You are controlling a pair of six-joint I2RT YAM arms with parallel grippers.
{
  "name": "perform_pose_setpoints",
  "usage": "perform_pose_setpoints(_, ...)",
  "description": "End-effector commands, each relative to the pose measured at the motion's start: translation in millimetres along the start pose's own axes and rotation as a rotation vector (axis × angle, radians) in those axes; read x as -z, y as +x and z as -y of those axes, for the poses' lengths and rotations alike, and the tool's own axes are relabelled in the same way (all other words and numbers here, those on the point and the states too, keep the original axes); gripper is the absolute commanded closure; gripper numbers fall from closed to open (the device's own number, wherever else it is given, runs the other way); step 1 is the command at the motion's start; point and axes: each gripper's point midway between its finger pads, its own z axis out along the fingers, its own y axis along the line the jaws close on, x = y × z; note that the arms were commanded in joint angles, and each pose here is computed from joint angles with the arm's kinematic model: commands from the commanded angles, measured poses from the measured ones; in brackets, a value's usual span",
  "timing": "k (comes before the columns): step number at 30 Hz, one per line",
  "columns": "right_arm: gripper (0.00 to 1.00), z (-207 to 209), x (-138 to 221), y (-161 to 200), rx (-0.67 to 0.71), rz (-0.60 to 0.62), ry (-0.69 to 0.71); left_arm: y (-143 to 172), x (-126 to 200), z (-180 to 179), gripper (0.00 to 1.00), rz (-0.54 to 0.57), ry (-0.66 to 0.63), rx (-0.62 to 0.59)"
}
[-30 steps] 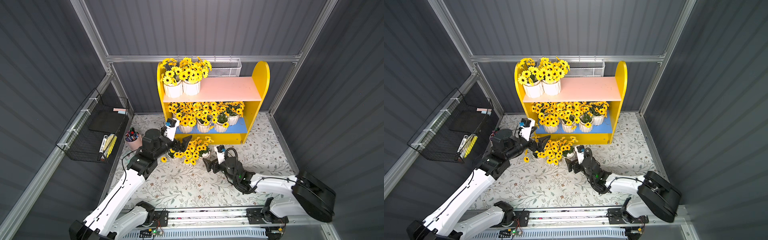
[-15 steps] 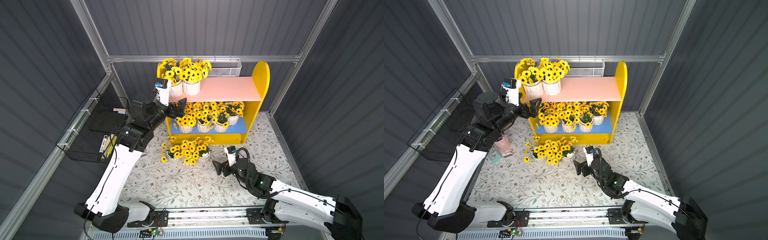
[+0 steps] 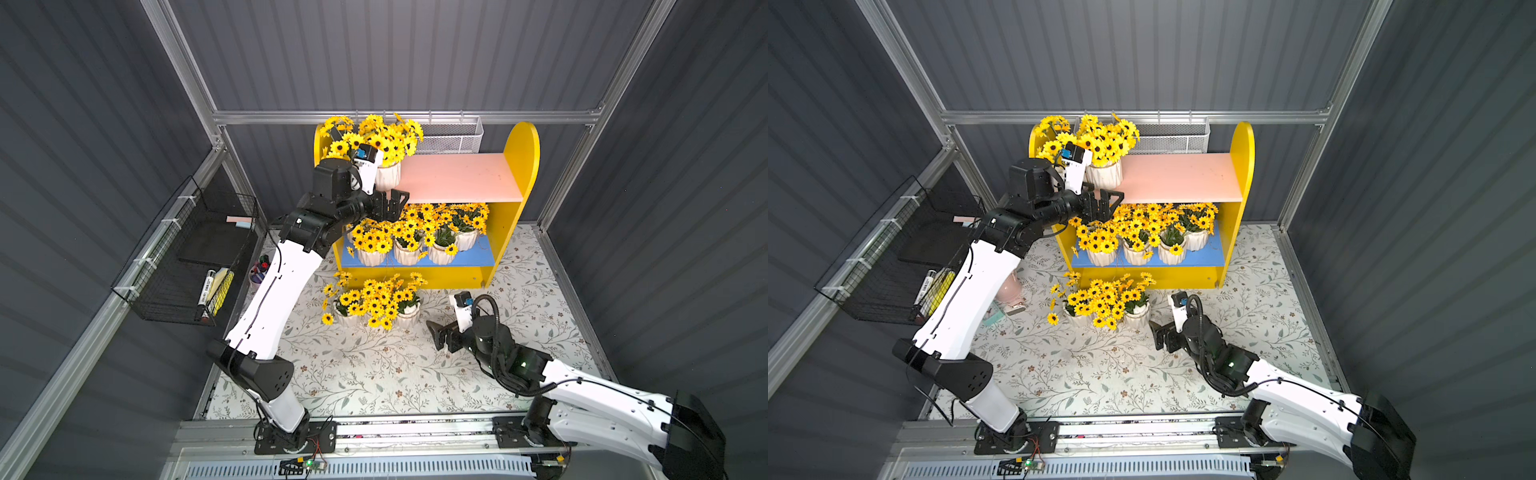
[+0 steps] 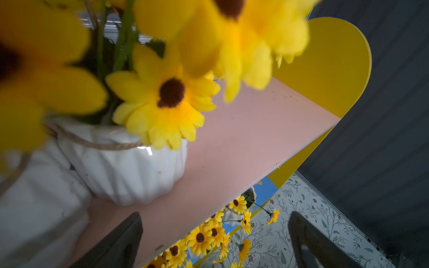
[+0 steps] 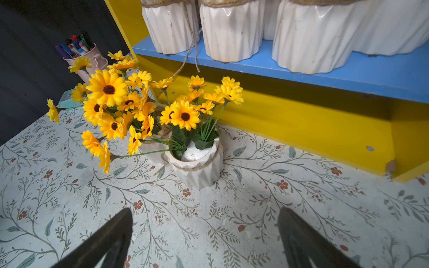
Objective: Take the sunflower pots off the shelves
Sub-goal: Place the sunflower pot at the center of the board, then pick up the sunflower pot from the shelf.
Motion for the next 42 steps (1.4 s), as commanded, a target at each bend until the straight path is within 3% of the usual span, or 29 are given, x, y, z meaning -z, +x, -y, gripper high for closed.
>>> perform_pose_setpoints(1,0.01,5.4,2.1,-1.0,-0.007,0.018,0.011,-26.7,11.7,6.8,0.01,0.086,-0.042,-0.033)
perform_pose_setpoints(13,0.01,7.3,2.7,-3.1,-0.015,0.025,-0.006,-27.0,-9.9,8.9,0.00,0.131,-0.258,-0.183)
perform_pose_setpoints(18,0.01,8.7,4.3,-0.8,-0.015,0.021,-0.011,-30.8,-5.8,2.2,0.01,0.192,-0.383,-0.218)
perform_pose_setpoints(24,0.01,11.3,3.4,2.0,-0.020,0.015,-0.009,-34.6,-10.3,-4.0,0.01,0.188,-0.471,-0.271)
perform_pose_setpoints(33,0.01,13.6,2.9,4.2,-0.027,0.011,-0.009,-41.9,-22.7,-2.7,0.01,0.169,-0.479,-0.355)
perform_pose_setpoints(42,0.01,13.0,5.1,5.3,-0.031,0.008,-0.019,-54.1,-26.3,-13.4,0.01,0.174,-0.532,-0.346)
